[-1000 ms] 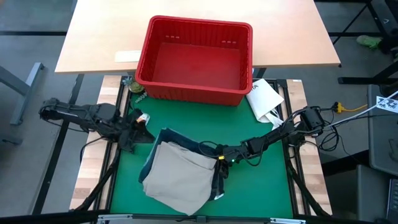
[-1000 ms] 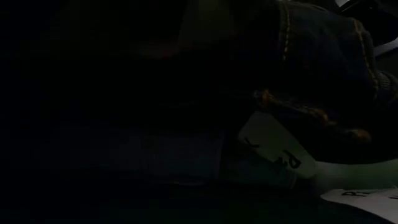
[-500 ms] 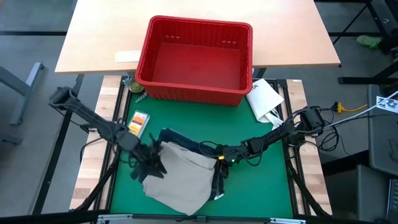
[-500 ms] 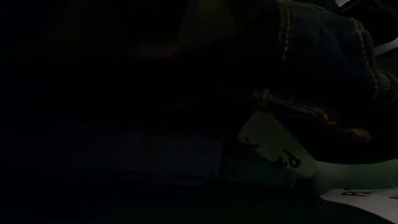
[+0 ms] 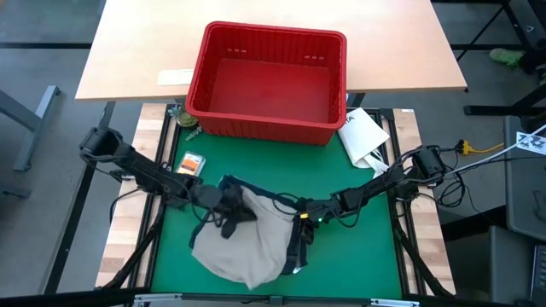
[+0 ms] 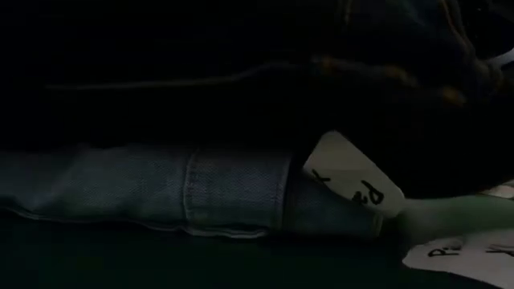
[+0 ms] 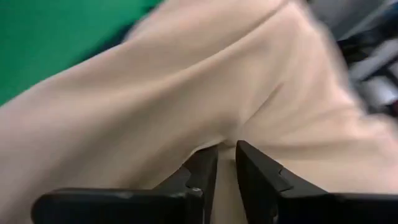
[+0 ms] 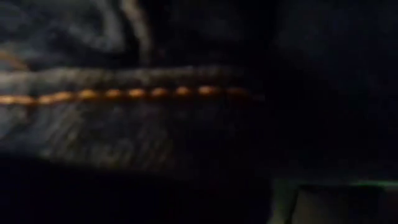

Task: Fold Laundry from Bin
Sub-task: Put the stacked of clothes into red bin

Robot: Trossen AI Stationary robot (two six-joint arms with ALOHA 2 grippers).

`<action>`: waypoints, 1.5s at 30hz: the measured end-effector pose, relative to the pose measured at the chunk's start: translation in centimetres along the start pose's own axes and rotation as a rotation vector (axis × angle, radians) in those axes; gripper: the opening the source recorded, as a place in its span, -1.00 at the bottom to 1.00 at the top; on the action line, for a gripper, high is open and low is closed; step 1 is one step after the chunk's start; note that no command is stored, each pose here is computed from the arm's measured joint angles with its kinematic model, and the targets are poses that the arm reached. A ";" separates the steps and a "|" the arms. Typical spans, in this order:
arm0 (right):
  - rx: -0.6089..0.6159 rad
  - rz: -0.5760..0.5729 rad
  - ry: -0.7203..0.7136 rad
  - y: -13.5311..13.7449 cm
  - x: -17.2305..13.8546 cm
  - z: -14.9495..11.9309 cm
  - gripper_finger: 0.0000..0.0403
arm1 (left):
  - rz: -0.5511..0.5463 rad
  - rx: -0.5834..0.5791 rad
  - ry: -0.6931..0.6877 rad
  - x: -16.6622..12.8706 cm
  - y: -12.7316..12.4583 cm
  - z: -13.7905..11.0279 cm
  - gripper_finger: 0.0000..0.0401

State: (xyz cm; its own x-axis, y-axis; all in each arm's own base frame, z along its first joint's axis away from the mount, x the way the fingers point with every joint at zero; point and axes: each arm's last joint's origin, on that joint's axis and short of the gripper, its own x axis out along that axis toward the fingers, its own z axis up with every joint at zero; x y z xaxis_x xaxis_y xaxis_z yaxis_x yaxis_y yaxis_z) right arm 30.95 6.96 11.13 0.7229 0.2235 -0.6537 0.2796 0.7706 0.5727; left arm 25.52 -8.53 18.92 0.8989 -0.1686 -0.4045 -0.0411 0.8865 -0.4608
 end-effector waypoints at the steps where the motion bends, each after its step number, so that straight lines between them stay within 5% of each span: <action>1: 0.000 0.001 -0.001 0.0 -0.1 0.0 -0.20 | 0.034 0.005 0.009 0.1 0.6 0.0 -0.72; 10: -0.051 -0.005 0.000 0.5 -1.2 0.4 -0.20 | 0.209 0.009 0.082 0.6 3.3 -0.2 -0.85; 29: -0.069 -0.245 0.101 0.3 -6.4 0.2 -0.20 | -0.013 0.002 -0.145 -2.0 1.0 3.3 -0.90; 39: -0.091 -0.337 -0.089 1.3 -12.8 1.3 -0.20 | -0.076 0.051 -0.207 -4.1 0.2 4.6 -0.89; 45: -0.100 -0.291 -0.267 2.2 -15.5 2.3 -0.20 | -0.098 0.063 -0.042 -4.0 0.6 3.4 -0.89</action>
State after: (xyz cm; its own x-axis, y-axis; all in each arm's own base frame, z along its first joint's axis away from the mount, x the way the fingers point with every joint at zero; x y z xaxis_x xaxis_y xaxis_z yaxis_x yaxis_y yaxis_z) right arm 21.82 3.82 23.73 0.7654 -0.1651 -0.6220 0.4430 0.8362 0.3232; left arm 23.36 -5.85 22.93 0.9147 -0.2388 -0.3260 0.0741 0.8921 -0.4457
